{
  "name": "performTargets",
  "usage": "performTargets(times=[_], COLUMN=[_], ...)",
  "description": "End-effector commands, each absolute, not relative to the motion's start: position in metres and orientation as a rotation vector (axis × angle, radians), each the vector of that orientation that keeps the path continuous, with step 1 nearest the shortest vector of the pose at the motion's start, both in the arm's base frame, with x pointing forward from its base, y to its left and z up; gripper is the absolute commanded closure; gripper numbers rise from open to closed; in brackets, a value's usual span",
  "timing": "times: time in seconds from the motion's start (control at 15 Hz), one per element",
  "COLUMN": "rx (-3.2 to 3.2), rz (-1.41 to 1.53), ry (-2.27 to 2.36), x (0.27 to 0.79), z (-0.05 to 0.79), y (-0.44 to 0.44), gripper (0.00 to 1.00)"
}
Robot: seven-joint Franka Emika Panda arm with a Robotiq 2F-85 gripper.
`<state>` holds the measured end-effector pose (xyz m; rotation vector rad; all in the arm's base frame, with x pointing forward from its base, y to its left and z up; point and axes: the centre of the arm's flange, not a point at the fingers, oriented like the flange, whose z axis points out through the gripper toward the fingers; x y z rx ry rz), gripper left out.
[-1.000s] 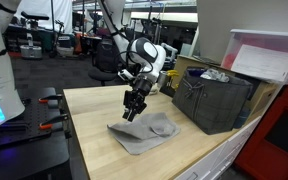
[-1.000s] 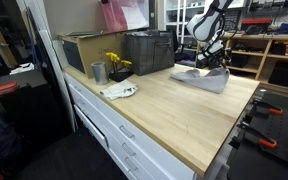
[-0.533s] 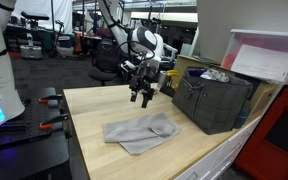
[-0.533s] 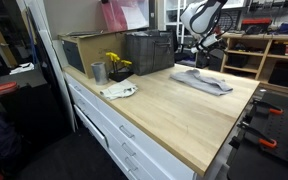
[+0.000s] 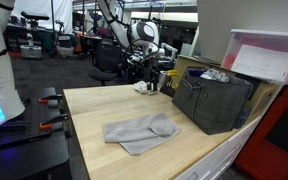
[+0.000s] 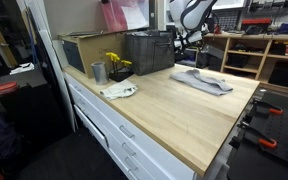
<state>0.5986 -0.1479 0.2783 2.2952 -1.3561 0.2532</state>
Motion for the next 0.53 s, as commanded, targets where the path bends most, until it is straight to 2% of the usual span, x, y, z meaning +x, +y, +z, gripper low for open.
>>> performTargets(times=[0.0,0.47], rx=[2.476,2.445], rz=[0.252,0.24], ry=[-1.264,-1.265], x=[0.602,0.615], z=[0.286,0.275], y=[-0.15,-0.145], gripper=[0.0,0.0])
